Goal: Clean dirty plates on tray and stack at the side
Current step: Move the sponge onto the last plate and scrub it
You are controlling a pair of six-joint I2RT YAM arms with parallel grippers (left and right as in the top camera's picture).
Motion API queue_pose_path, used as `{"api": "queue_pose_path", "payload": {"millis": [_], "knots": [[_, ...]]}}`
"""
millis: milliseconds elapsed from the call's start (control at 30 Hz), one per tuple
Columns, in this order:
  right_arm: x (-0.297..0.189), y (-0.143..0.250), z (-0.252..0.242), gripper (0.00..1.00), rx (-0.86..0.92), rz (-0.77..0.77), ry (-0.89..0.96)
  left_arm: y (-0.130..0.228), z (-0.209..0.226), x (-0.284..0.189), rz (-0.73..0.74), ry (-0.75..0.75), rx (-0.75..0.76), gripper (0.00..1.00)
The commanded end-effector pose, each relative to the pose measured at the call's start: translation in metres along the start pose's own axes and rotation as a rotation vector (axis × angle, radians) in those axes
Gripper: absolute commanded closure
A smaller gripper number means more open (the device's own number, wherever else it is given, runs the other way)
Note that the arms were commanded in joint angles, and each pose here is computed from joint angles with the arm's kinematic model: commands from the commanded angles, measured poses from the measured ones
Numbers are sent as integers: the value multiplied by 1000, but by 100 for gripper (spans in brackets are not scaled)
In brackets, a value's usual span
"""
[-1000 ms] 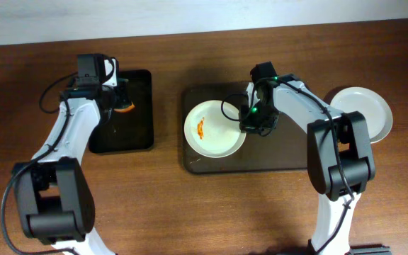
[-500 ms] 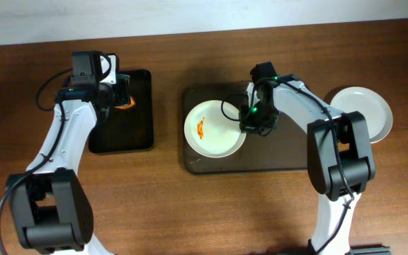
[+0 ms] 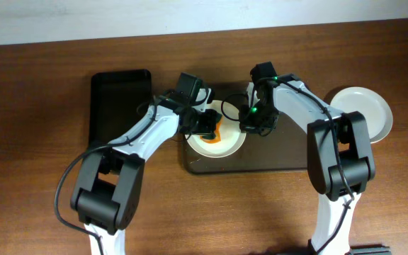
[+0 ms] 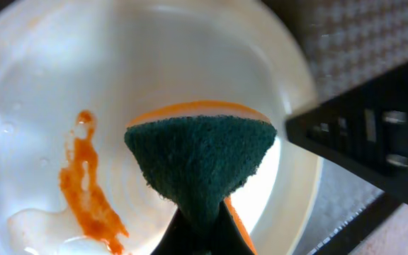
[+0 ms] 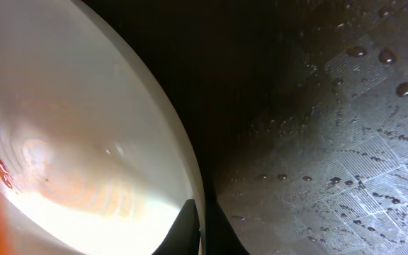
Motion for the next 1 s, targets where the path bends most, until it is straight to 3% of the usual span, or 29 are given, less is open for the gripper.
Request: {"api": "queue_pose_path", "payload": {"millis": [0, 100, 167, 267, 333, 433, 567, 633, 667, 733, 833, 967], "knots": [[37, 16, -26, 96, 29, 86, 159, 0, -1, 14, 2, 9, -32, 100], [37, 16, -26, 96, 29, 87, 160, 0, -9, 33, -22, -11, 14, 100], [37, 16, -26, 96, 29, 87, 160, -1, -6, 35, -57, -157, 36, 100], [37, 16, -26, 96, 29, 87, 160, 1, -5, 40, -60, -227, 61, 100], [37, 16, -26, 96, 30, 90, 161, 11, 19, 50, -31, -424, 51, 100], [37, 16, -26, 96, 30, 90, 161, 13, 42, 42, 7, -671, 195, 100], [37, 16, -26, 96, 30, 90, 161, -11, 50, 15, -27, -959, 343, 100], [37, 16, -26, 96, 30, 90, 161, -32, 35, -3, -41, -934, 340, 100], [37, 16, -26, 96, 30, 90, 161, -39, 24, -7, -29, -853, 336, 100], [37, 17, -26, 96, 30, 90, 161, -42, -10, -5, 2, -507, 273, 100], [37, 17, -26, 96, 30, 90, 161, -26, -27, 4, 86, -230, 92, 100], [37, 17, -26, 96, 30, 90, 161, 1, -12, 19, 155, -313, 82, 100]]}}
Point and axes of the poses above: each gripper's point midway between its finger pads, its own x axis out along the fingers, its own z axis along the line the jaws close on, y = z × x, the point moved 8 cm from there along -x, back along the fingers, and after that the axes turned 6 degrees about x, right-handed, at the moved point
